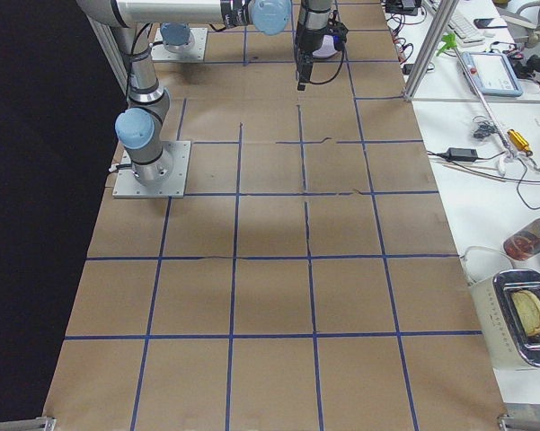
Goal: Flip cup and place on plate
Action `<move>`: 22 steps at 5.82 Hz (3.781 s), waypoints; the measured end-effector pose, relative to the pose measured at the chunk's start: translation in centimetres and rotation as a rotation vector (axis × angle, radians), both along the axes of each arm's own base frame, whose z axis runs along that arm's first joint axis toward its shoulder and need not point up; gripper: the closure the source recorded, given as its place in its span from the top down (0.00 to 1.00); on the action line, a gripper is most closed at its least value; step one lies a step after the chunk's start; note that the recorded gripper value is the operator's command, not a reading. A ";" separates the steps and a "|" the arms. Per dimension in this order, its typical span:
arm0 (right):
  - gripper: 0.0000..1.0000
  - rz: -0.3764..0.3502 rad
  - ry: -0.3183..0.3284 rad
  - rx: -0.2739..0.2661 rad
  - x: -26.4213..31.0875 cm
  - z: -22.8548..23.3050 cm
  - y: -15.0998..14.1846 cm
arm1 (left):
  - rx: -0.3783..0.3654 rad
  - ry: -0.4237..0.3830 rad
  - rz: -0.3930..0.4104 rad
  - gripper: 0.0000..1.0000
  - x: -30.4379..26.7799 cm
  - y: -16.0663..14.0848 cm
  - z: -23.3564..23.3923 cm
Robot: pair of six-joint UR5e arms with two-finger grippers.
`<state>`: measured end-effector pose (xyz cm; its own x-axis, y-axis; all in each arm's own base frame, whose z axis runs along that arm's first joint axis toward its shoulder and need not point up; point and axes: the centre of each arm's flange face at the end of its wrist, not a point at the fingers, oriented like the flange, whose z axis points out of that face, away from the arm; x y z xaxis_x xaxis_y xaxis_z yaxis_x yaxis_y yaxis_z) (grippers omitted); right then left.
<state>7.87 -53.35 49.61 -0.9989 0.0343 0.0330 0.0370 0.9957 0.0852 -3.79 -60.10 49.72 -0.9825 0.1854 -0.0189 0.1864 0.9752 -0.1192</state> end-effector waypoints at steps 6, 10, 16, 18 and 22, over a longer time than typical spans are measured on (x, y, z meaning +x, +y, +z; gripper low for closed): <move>1.00 0.000 0.000 0.000 0.0 0.0 0.0 | 0.104 -0.056 -0.024 0.00 -3.5 -6.3 -19.0; 1.00 0.000 0.000 -0.001 0.0 0.0 0.0 | 0.149 -0.053 -0.026 0.99 -4.2 -6.4 -23.4; 1.00 0.000 0.000 -0.001 0.0 0.0 0.0 | 0.122 -0.043 0.199 0.99 -10.8 4.8 -4.5; 1.00 0.000 0.000 0.000 0.0 0.0 0.0 | 0.157 -0.039 0.221 0.99 -13.0 10.3 -1.6; 1.00 0.000 0.000 0.001 0.0 0.0 0.0 | 0.146 -0.028 0.249 0.99 -11.3 11.6 -0.3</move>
<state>7.87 -53.34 49.60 -0.9989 0.0343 0.0329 0.0370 0.9956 0.0857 -15.14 -48.51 49.46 -0.9976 -0.0582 -0.0378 -0.0593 0.9979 0.0272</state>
